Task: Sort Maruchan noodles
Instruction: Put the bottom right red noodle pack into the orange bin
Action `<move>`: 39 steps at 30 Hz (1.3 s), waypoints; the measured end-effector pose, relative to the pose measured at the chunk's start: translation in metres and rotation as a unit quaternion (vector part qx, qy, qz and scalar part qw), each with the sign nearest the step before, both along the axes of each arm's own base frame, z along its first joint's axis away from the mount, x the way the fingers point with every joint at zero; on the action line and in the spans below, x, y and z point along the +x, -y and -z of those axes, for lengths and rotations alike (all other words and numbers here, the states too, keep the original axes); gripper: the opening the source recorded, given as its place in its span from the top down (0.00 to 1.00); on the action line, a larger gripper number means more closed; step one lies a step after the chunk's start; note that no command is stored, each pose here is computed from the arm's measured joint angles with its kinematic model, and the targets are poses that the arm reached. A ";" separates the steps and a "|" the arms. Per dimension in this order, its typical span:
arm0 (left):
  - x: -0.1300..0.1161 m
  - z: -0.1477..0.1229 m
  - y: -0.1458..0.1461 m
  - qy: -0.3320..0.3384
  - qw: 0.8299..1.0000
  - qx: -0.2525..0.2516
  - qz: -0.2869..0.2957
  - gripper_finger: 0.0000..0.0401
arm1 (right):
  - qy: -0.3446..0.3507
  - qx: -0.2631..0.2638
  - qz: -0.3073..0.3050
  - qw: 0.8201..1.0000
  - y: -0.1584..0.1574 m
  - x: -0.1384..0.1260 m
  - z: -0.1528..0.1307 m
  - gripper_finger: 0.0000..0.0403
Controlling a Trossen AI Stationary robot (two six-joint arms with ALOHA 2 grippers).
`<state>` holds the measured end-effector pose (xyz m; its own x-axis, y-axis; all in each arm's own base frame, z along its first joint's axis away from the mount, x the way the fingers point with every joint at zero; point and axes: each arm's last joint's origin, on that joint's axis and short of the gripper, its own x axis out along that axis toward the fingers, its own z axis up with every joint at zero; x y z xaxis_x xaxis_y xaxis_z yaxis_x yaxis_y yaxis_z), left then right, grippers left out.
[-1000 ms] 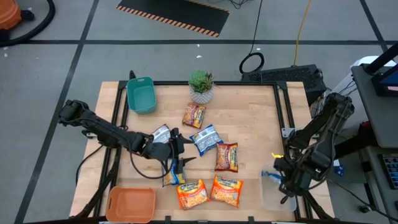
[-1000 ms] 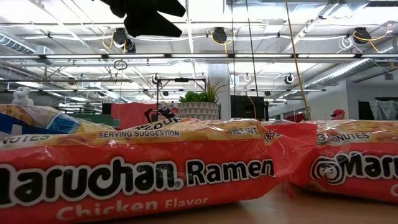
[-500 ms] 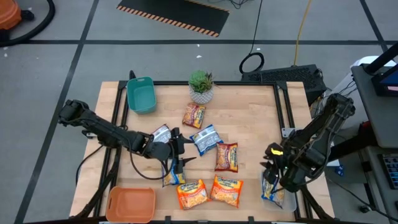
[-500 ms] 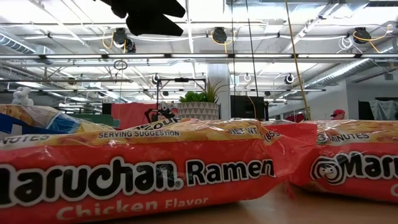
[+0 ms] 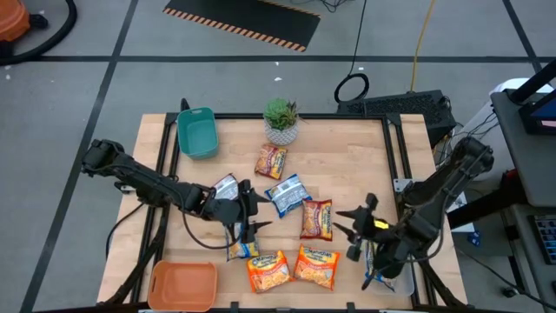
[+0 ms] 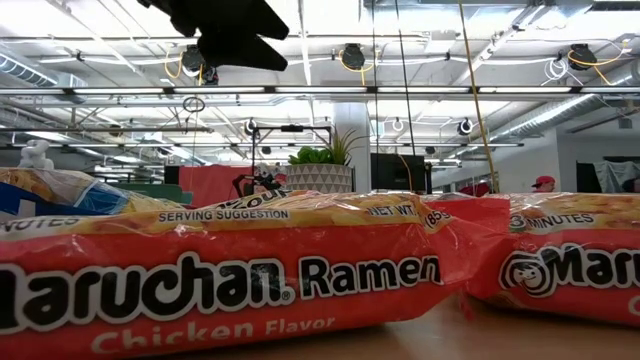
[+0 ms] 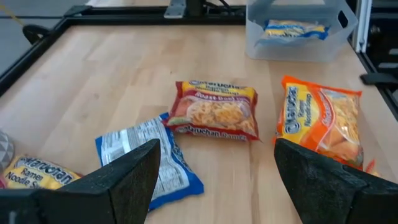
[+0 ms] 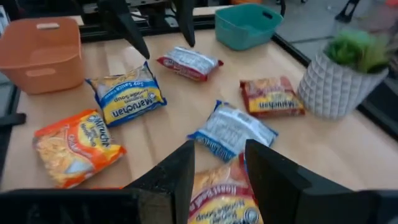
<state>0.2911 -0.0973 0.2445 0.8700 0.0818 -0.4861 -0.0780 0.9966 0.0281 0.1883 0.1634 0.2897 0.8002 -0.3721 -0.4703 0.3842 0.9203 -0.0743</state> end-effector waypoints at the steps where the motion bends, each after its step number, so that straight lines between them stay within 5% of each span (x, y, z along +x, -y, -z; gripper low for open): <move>1: -0.001 0.000 0.001 -0.002 1.000 -0.001 0.000 0.20 | 0.000 -0.006 -0.004 1.000 0.000 0.003 0.000 0.67; 13: -0.009 0.008 0.010 -0.043 0.999 -0.020 -0.004 0.20 | -0.010 0.002 -0.003 1.000 0.012 0.026 -0.001 0.67; 20: -0.013 0.011 0.013 -0.060 0.998 -0.021 -0.003 0.20 | -0.008 0.067 0.013 0.998 0.017 0.037 0.002 0.67; 30: -0.012 0.011 0.011 -0.062 0.998 -0.012 -0.002 0.20 | -0.027 0.053 -0.037 0.998 0.031 0.092 0.024 0.67; 39: -0.014 0.013 0.010 -0.073 0.997 -0.021 -0.012 0.20 | -0.080 0.083 0.003 0.993 0.059 0.119 0.053 0.66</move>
